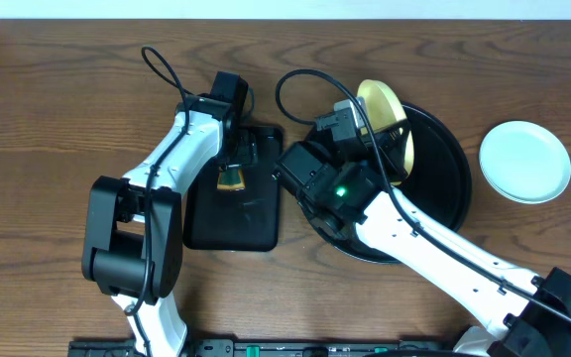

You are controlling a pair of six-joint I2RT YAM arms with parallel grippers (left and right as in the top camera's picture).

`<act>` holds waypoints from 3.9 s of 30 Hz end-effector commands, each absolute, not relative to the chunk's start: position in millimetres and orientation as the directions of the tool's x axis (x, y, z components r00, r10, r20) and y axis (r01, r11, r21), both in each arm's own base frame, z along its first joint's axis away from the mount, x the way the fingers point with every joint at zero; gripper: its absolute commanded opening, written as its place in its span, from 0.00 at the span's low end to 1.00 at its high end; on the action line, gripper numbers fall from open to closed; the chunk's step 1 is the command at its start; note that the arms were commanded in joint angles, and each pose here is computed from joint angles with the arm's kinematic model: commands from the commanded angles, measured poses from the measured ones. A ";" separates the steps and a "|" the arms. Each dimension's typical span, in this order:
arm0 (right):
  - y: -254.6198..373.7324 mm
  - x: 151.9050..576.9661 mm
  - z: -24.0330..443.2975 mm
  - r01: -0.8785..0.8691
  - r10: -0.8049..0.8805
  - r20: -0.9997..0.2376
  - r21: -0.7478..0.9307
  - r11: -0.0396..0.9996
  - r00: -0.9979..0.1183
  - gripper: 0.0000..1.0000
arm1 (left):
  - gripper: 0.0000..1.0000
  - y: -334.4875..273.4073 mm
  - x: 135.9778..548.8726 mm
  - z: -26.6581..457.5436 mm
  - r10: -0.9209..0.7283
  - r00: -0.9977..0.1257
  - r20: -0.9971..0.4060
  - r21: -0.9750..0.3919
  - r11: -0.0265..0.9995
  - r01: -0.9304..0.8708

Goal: Clean dirty plates on tray and stack at the side

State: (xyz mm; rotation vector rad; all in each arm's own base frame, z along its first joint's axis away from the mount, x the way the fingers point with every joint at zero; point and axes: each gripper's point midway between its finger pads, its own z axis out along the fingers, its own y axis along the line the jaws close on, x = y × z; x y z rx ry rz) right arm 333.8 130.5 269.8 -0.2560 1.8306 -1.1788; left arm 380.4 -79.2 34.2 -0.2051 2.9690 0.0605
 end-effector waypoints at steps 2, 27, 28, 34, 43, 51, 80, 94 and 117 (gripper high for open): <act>128.2 330.8 275.5 0.345 -0.564 -0.640 -0.763 0.547 -0.523 0.01 | 0.86 -75.0 377.9 30.6 -0.123 -0.980 -0.159 0.054 0.990 -0.133; 44.7 389.4 139.7 0.009 0.053 -0.422 0.105 0.994 -0.905 0.01 | 0.86 -75.0 377.9 30.6 -0.123 -0.980 -0.159 0.054 0.990 -0.133; 21.8 391.9 140.3 0.068 0.117 -0.421 0.129 0.989 -0.899 0.01 | 0.86 -75.0 377.9 30.6 -0.123 -0.980 -0.159 0.054 0.990 -0.133; -113.3 384.4 142.7 0.397 0.409 -0.451 0.125 0.909 -0.794 0.01 | 0.86 -75.0 377.9 30.6 -0.123 -0.980 -0.159 0.054 0.990 -0.133; -228.2 355.2 122.3 0.700 0.687 -0.447 0.170 0.694 -0.573 0.01 | 0.86 -75.0 377.9 30.6 -0.123 -0.980 -0.159 0.054 0.990 -0.133; -245.3 352.1 71.5 0.741 0.714 -0.378 0.100 0.665 -0.590 0.01 | 0.86 -75.0 377.9 30.6 -0.123 -0.980 -0.159 0.054 0.990 -0.133; -54.3 395.0 149.8 0.125 0.234 -0.441 0.262 0.957 -0.866 0.57 | 0.86 -75.0 377.9 30.6 -0.123 -0.980 -0.159 0.054 0.990 -0.133; 98.8 374.8 127.3 -0.262 -0.193 -0.368 0.148 0.954 -0.910 0.54 | 0.86 -69.3 379.2 31.3 -0.122 -0.978 -0.171 0.086 0.987 -0.138; -9.8 460.3 52.0 -0.231 -0.230 -0.446 -0.053 0.972 -0.865 0.47 | 0.86 -69.3 379.2 31.3 -0.122 -0.978 -0.171 0.086 0.987 -0.138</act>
